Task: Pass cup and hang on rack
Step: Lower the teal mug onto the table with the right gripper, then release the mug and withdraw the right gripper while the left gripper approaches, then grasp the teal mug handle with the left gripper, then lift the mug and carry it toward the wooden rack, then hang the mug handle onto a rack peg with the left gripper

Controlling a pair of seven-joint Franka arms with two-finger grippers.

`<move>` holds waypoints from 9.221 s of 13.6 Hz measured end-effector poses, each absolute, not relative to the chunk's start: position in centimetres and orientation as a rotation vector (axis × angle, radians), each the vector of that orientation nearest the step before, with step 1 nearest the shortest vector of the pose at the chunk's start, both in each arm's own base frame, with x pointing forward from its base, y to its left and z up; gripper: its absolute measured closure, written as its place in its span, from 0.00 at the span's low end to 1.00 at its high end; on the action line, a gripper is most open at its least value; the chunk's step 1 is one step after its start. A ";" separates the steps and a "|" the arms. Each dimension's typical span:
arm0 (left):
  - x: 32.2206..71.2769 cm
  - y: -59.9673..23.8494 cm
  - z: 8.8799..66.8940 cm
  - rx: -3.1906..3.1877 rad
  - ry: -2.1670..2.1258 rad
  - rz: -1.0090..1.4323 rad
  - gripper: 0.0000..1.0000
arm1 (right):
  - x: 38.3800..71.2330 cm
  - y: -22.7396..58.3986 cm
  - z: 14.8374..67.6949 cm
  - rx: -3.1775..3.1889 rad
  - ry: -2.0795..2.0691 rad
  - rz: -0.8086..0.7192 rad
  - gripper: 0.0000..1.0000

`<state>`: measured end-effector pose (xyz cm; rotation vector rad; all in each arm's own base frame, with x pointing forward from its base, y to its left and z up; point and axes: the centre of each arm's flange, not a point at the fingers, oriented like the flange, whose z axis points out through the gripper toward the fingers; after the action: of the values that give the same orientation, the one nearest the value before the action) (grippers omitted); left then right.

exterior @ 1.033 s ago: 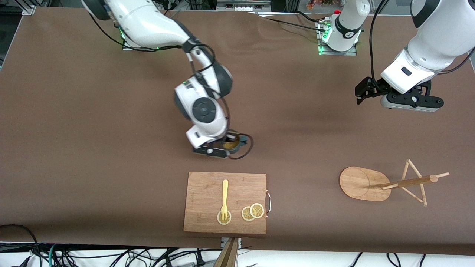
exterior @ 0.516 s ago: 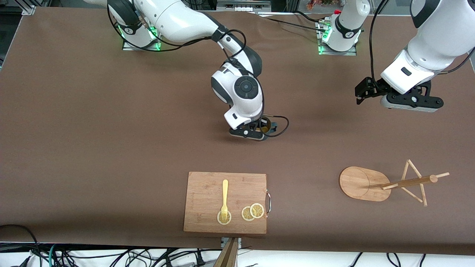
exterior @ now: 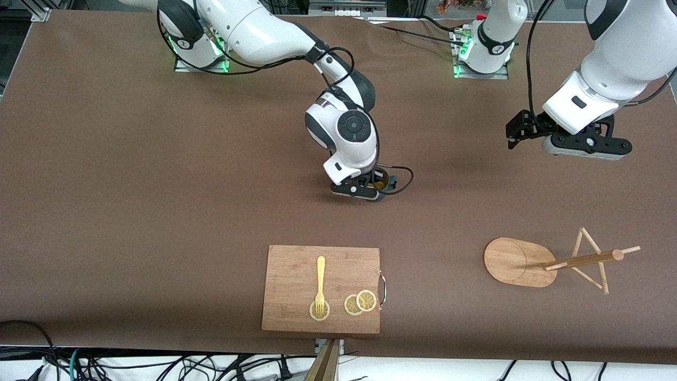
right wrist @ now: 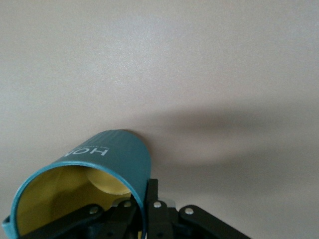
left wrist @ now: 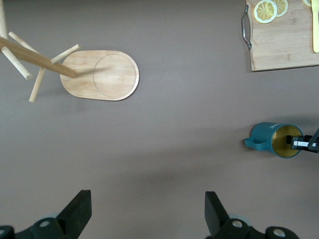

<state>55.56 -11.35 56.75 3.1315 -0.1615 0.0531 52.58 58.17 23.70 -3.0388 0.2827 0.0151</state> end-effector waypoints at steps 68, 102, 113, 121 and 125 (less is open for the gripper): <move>54.0 -20.0 13.0 1.686 -1.113 0.804 0.79 | 56.6 4.2 58.8 -3.155 0.021 0.146 0.00; 57.6 23.7 29.1 1.684 0.168 -0.063 0.79 | 56.6 4.6 58.8 -3.129 0.016 0.143 0.00; 63.9 24.8 27.6 1.585 0.264 -0.063 0.79 | 56.6 4.5 58.8 -3.129 0.018 0.143 0.00; 64.9 26.5 25.8 1.577 0.274 -0.036 0.79 | 56.6 4.5 58.8 -3.129 0.019 0.144 0.00; 64.7 27.7 25.4 1.573 0.286 -0.019 0.79 | 56.6 4.5 58.8 -3.129 0.019 0.144 0.00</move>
<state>64.69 27.73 25.36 1.5733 0.2860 -0.0192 56.61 4.51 58.78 -3.1287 0.0186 0.1439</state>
